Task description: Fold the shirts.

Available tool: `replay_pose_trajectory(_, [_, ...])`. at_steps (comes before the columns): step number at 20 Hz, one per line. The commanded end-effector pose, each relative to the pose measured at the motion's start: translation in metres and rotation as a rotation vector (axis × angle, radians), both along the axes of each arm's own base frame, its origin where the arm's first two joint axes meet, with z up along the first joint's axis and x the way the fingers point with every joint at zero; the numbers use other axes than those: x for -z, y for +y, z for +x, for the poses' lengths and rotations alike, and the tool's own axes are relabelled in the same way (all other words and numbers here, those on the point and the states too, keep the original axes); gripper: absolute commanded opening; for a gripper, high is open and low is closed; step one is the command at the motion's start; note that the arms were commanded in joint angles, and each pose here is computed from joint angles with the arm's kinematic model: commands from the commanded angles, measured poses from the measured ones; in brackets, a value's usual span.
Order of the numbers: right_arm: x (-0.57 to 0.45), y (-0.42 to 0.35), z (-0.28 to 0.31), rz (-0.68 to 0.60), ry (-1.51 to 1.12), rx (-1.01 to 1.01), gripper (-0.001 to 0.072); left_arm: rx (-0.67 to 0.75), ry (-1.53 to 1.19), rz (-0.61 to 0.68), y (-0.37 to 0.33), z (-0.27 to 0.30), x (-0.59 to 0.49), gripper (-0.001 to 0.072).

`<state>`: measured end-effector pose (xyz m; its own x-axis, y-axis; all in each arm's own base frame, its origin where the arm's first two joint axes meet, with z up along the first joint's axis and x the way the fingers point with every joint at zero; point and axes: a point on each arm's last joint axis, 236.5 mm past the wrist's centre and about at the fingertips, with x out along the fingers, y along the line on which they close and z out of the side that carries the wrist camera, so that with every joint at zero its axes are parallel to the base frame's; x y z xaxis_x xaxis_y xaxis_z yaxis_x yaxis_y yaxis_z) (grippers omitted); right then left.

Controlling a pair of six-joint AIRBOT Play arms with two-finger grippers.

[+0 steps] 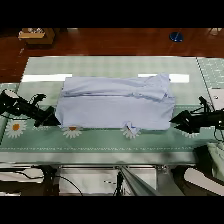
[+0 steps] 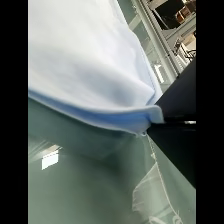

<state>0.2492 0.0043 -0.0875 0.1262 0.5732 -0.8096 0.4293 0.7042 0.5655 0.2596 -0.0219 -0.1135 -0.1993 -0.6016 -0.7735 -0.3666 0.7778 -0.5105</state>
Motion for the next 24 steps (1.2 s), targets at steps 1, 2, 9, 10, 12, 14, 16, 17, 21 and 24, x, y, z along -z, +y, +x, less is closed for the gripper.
replay_pose_trajectory(1, [0.016,0.018,-0.005,-0.005,0.006,-0.012,0.0521,0.002,-0.001,-0.011,-0.002,0.0,-0.002,0.0024])
replay_pose_trajectory(2, [0.021,0.024,-0.002,-0.026,-0.003,-0.019,0.0514,0.001,-0.002,-0.01,-0.002,0.0,-0.002,0.0024])
replay_pose_trajectory(9, [-0.008,0.023,0.053,-0.116,-0.19,-0.019,0.0028,0.0,-0.261,-0.027,0.002,0.061,-0.053,0.0023])
replay_pose_trajectory(10, [-0.033,0.02,0.063,-0.125,-0.255,-0.04,0.0028,-0.009,-0.358,-0.031,0.003,0.082,-0.082,0.0023])
replay_pose_trajectory(12, [-0.11,0.016,0.089,-0.174,-0.453,-0.088,0.0028,-0.017,-0.61,-0.053,-0.001,0.123,-0.166,0.0023])
replay_pose_trajectory(14, [-0.217,0.017,0.108,-0.251,-0.722,-0.095,0.0027,-0.016,-0.91,-0.075,-0.014,0.145,-0.279,0.0022])
replay_pose_trajectory(16, [-0.342,0.016,0.105,-0.367,-1.015,-0.054,0.0027,0.039,-1.235,-0.047,-0.032,0.131,-0.405,0.0022])
replay_pose_trajectory(17, [-0.398,0.016,0.094,-0.423,-1.137,-0.027,0.0027,0.078,-1.375,0.01,-0.038,0.113,-0.456,0.0022])
replay_pose_trajectory(21, [-0.569,0.027,0.019,-0.617,-1.488,0.053,0.0027,0.044,-1.837,0.315,-0.055,0.013,-0.62,0.0022])
replay_pose_trajectory(24, [-0.64,0.029,-0.045,-0.752,-1.636,0.146,0.0026,-0.101,-1.986,0.547,-0.046,-0.061,-0.668,0.0022])
